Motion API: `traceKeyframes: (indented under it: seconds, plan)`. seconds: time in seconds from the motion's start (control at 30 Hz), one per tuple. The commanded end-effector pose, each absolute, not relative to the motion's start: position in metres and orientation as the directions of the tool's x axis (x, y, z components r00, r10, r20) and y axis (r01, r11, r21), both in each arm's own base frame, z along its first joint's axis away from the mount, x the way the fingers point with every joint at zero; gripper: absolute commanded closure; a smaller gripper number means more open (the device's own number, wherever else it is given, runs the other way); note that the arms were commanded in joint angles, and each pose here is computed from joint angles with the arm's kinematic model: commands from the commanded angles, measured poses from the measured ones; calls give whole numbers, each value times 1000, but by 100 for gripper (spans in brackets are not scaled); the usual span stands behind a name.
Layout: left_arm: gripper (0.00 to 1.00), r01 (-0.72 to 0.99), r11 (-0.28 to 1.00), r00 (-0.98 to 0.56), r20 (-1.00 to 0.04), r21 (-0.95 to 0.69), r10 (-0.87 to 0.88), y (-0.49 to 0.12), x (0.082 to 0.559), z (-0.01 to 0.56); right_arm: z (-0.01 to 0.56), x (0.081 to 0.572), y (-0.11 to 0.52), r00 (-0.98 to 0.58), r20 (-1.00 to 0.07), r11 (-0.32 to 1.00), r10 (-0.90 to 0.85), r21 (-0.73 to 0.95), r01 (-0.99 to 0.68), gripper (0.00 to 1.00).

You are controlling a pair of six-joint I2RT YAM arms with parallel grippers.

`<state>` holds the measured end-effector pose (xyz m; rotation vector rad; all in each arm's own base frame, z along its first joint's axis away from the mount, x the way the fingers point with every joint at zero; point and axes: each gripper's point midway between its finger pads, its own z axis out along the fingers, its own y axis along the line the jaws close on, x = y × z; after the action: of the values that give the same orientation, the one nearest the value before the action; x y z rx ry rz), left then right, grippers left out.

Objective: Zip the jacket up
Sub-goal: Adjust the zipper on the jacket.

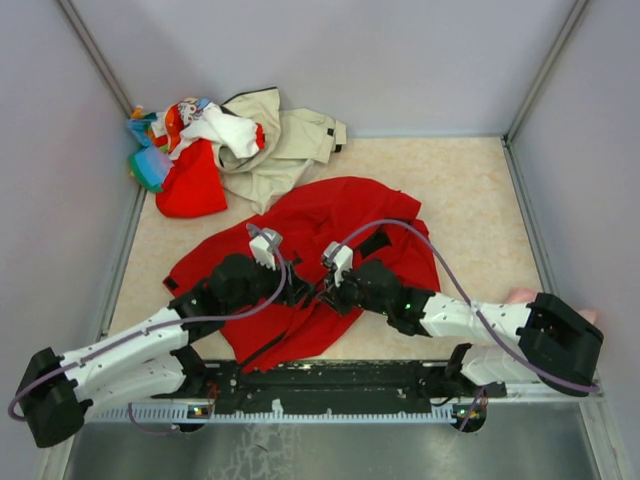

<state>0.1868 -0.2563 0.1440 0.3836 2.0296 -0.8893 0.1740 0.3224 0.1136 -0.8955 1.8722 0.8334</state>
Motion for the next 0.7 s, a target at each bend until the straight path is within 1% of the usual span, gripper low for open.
traceKeyframes:
  seconds: [0.0,0.2,0.43,0.6,0.63,0.67]
  plan:
    - [30,528,745,-566,-823,-407,-48,-259,212,168,130,170,328,-295,-934,480,-203,168,-861,100]
    - [27,602,685,-618,-783,-409,75,-294,223,164,133,173,326,-271,-943,487,-194,147,-861,100]
    - [27,615,672,-676,-714,-411,182,-312,229,138,140,175,326,-245,-952,486,-181,130,-864,100]
    - [30,617,657,-717,-655,-434,241,-323,227,117,143,177,327,-238,-956,489,-172,127,-863,100]
    - [33,616,652,-725,-641,-441,252,-325,226,113,143,177,327,-239,-956,492,-173,126,-862,100]
    - [38,618,642,-733,-628,-454,262,-328,224,110,143,177,327,-238,-956,492,-173,126,-862,100]
